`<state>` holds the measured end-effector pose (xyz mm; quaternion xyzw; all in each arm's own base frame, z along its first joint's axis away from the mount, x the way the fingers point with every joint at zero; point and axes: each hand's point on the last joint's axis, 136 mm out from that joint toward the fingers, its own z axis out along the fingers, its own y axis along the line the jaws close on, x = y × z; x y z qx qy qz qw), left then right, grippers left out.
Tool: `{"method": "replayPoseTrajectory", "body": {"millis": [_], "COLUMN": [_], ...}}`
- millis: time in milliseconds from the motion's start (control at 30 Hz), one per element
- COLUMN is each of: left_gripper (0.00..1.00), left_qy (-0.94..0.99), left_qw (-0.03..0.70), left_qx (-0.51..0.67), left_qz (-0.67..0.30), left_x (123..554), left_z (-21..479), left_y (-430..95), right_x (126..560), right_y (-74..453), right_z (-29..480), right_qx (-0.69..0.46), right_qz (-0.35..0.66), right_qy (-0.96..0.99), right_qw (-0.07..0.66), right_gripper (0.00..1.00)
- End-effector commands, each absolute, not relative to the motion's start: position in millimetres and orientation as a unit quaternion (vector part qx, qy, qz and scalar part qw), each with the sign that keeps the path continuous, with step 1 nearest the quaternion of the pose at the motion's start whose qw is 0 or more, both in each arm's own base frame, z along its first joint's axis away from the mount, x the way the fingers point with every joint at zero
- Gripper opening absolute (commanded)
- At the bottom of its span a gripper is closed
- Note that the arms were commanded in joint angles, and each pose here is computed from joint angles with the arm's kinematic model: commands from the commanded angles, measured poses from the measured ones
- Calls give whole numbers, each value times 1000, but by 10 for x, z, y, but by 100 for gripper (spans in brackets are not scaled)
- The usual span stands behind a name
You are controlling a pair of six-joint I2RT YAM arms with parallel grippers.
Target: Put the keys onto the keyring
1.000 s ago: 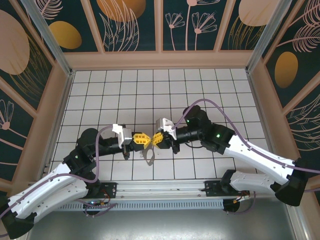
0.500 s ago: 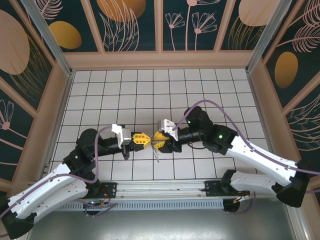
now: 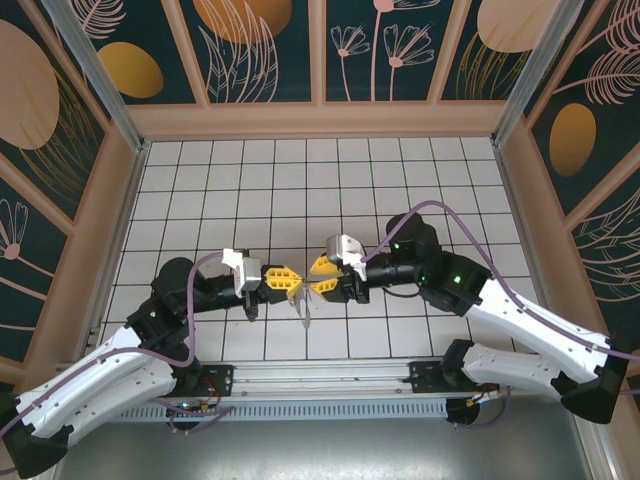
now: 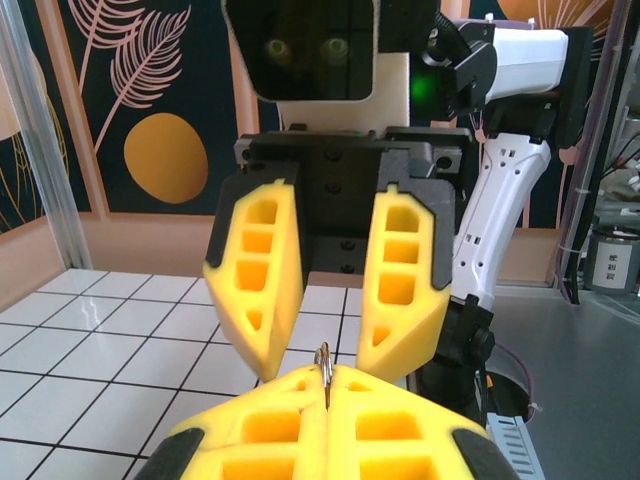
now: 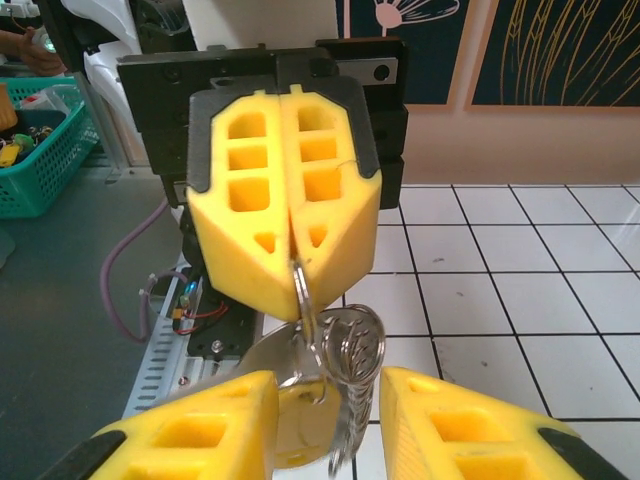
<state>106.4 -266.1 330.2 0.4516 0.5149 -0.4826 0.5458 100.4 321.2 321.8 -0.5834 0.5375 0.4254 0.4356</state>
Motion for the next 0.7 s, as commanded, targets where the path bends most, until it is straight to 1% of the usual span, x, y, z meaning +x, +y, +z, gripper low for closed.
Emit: {"method": "replayPoseTrajectory", "body": {"millis": [0,133,267,400,500,600,667], "left_gripper": [0,0,0,0,0,0,0], "left_qy": [486,486,486,488,488,490,495], "left_qw": [558,558,558,557,556,555,555], "left_qx": [453,453,452,452,453,452,451], "left_qz": [-497,-498,-498,-497,-497,-496,-494], "left_x": [987,990,995,1003,1008,1018,1037], "left_z": [3436,3431,3429,3422,3418,3413,3400], "left_y": [-2646,-2651,-2654,-2660,-2668,-2675,-2680], "right_x": [998,985,986,962,959,946,950], "right_y": [3268,3314,3345,3349,3353,3347,3338], "right_z": [3360,3363,3321,3334,3331,3347,3355], "right_qx": [-579,-582,-587,-589,-590,-591,-591], "right_qz": [439,448,449,455,455,457,455], "right_qy": [515,506,507,500,499,496,497], "right_qw": [455,452,443,442,442,442,444], "right_gripper": [32,30,22,19,11,0,0]}}
